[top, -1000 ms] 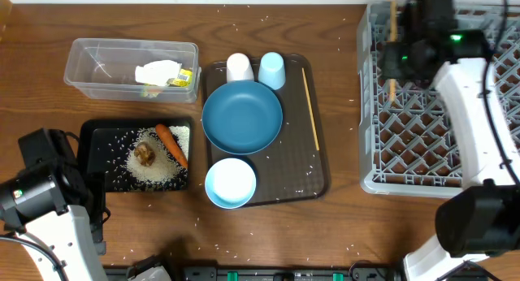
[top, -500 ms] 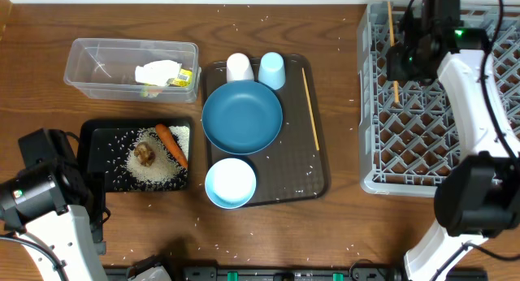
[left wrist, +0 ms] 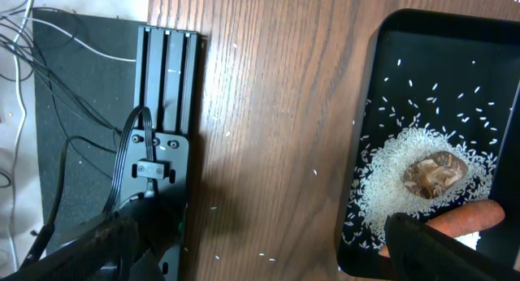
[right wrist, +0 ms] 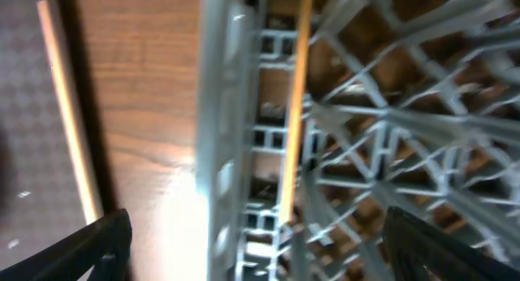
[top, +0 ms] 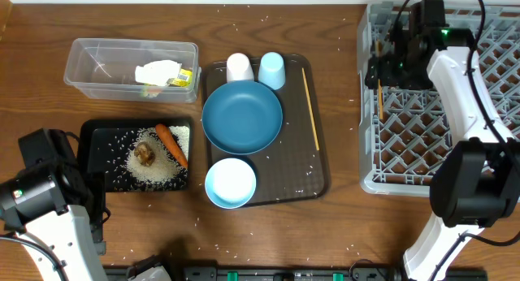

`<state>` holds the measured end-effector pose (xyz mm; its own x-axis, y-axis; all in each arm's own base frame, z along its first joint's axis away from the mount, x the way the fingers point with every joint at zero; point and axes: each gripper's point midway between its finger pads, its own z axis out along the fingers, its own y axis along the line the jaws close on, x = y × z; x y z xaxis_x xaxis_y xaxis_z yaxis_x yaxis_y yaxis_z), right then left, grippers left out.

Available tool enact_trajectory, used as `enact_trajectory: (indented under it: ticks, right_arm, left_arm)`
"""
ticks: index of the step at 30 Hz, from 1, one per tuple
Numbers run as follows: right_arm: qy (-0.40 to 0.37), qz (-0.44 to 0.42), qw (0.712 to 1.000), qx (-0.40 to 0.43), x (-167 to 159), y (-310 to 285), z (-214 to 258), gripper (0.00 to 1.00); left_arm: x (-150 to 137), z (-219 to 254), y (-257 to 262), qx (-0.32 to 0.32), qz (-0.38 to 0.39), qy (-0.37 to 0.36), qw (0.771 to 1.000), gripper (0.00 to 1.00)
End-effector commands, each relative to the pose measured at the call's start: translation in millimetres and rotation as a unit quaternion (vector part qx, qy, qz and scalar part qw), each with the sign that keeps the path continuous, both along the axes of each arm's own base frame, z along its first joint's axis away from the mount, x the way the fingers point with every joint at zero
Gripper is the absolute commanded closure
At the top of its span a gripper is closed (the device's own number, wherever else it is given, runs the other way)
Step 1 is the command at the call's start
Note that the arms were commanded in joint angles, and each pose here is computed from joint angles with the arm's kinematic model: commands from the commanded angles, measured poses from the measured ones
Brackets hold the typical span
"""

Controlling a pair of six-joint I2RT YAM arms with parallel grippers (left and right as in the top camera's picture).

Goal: Sort waste into correct bins and load items into the dishwasher rack
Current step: 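Carry the chopstick right and stand it in the grey dish rack, then move the right gripper back to the remaining chopstick on the tray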

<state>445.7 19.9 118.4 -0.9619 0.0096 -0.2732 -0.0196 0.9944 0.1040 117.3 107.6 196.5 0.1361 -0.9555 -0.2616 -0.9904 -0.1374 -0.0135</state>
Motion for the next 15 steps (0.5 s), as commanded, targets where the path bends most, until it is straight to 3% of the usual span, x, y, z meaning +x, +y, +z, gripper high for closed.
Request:
enact_trajectory:
  ticks: [1,9,15]
  right_arm:
    - [-0.018,0.028,0.997,0.064,-2.0,38.2,23.0,0.1]
    - [-0.073,0.099,0.988,0.09,-17.5,107.5,72.2,0.09]
    - [-0.064,0.081,0.994,0.023,-22.9,136.3,51.8,0.05]
  left_arm:
    - [-1.8,0.9,2.2,0.005,0.009,0.001,1.0,0.02]
    - [-1.8,0.9,2.1,0.005,0.009,0.001,1.0,0.02]
    - [-1.8,0.9,2.2,0.005,0.009,0.001,1.0,0.02]
